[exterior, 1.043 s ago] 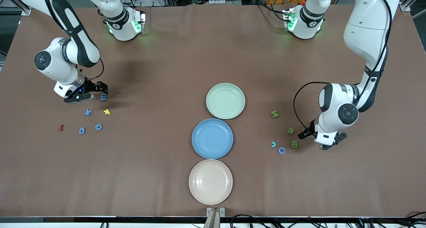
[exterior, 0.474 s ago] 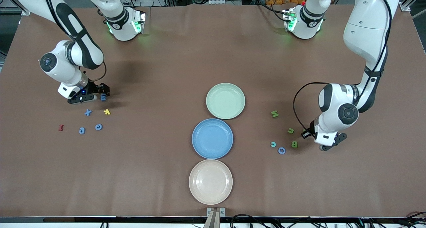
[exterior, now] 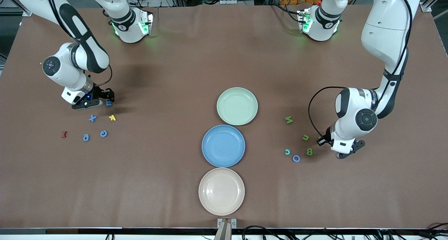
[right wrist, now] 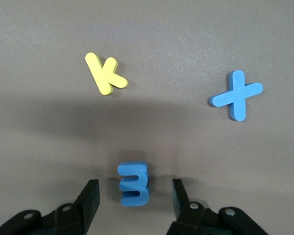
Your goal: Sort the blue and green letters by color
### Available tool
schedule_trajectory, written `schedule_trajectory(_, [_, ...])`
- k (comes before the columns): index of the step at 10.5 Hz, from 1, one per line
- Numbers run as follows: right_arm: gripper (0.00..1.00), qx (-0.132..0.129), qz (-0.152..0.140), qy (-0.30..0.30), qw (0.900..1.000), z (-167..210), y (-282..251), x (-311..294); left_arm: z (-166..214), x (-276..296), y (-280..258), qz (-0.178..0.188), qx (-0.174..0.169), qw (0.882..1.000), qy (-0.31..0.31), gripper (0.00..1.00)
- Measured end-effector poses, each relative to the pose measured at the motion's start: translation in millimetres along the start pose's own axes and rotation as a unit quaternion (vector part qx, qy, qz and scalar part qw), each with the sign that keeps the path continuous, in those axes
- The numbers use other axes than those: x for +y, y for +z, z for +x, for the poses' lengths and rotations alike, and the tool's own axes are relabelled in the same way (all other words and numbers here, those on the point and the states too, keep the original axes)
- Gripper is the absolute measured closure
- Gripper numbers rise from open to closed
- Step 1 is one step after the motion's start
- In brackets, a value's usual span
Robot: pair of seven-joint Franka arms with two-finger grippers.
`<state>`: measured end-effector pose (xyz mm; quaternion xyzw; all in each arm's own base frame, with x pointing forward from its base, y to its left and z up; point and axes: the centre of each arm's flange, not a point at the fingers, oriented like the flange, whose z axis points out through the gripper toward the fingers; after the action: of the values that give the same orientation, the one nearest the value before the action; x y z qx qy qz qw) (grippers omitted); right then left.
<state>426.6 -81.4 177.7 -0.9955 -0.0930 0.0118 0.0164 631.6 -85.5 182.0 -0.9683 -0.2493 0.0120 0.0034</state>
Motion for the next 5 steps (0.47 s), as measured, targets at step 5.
schedule_trajectory(5, [0.36,-0.002,0.0,-0.001,1.0,-1,9,-1,-57,62,-47,0.013,-0.013,0.998,0.058,0.72])
